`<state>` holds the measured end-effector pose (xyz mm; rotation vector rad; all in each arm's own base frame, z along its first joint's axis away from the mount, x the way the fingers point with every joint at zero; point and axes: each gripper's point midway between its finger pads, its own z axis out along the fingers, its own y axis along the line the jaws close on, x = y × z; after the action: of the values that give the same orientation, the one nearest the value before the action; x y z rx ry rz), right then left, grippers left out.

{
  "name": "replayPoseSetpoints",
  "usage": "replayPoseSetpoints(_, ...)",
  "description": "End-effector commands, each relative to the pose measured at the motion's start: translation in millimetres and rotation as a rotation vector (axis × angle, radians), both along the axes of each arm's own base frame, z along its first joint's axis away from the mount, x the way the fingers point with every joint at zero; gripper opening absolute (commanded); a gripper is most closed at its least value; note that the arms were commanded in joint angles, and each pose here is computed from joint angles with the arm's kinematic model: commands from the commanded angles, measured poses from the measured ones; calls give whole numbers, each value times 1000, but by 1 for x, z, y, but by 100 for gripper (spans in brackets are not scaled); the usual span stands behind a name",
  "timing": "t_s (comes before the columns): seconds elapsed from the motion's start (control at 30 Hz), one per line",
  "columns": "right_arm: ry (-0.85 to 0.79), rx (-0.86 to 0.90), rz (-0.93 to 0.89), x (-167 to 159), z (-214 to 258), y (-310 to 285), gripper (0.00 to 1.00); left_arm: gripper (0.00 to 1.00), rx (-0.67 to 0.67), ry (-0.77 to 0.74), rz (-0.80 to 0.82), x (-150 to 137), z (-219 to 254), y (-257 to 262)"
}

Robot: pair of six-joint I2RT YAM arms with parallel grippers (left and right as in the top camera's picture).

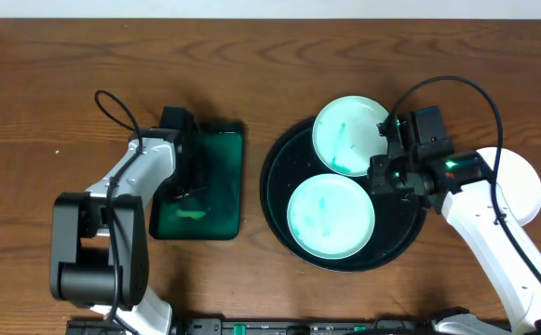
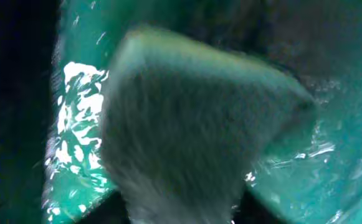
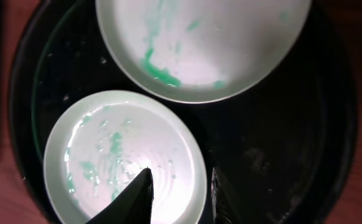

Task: Clean dirty plates on tray and stack at the side
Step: 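Grasp the green sponge again with the left gripper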

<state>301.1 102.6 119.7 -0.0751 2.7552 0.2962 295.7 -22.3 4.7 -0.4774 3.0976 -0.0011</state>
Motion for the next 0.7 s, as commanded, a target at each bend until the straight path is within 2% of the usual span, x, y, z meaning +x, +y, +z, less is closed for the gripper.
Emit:
replayPoseSetpoints(0.0, -19, -14, -64, 6, 6, -11, 29, 63, -15, -86, 0, 12, 33, -2)
replayPoseSetpoints(0.2, 4, -20, -67, 1, 3, -13, 29, 62, -9, -57, 0, 2, 31, -1)
replayPoseSetpoints(0.3, 15, -24, -67, -1, 2, -14, 30, 53, 12, -50, 0, -5, 20, 3)
replayPoseSetpoints(0.47, 64, -30, -64, -9, -7, -15, 31, 53, 89, -65, 3, -17, -8, 18)
replayPoseSetpoints(0.5, 68, -32, -64, -10, -9, -15, 31, 50, 88, -72, 4, -17, -11, 18)
replayPoseSetpoints(0.53, 76, -33, -64, -12, -11, -15, 31, 41, 87, -80, 4, -17, -13, 17)
replayPoseSetpoints(0.6, 87, -37, -64, -13, -16, -16, 30, 11, 82, -88, 5, -15, -13, 17)
replayPoseSetpoints(0.67, 102, -34, -83, -16, -19, -16, 28, 7, 35, -83, 3, -14, -8, 8)
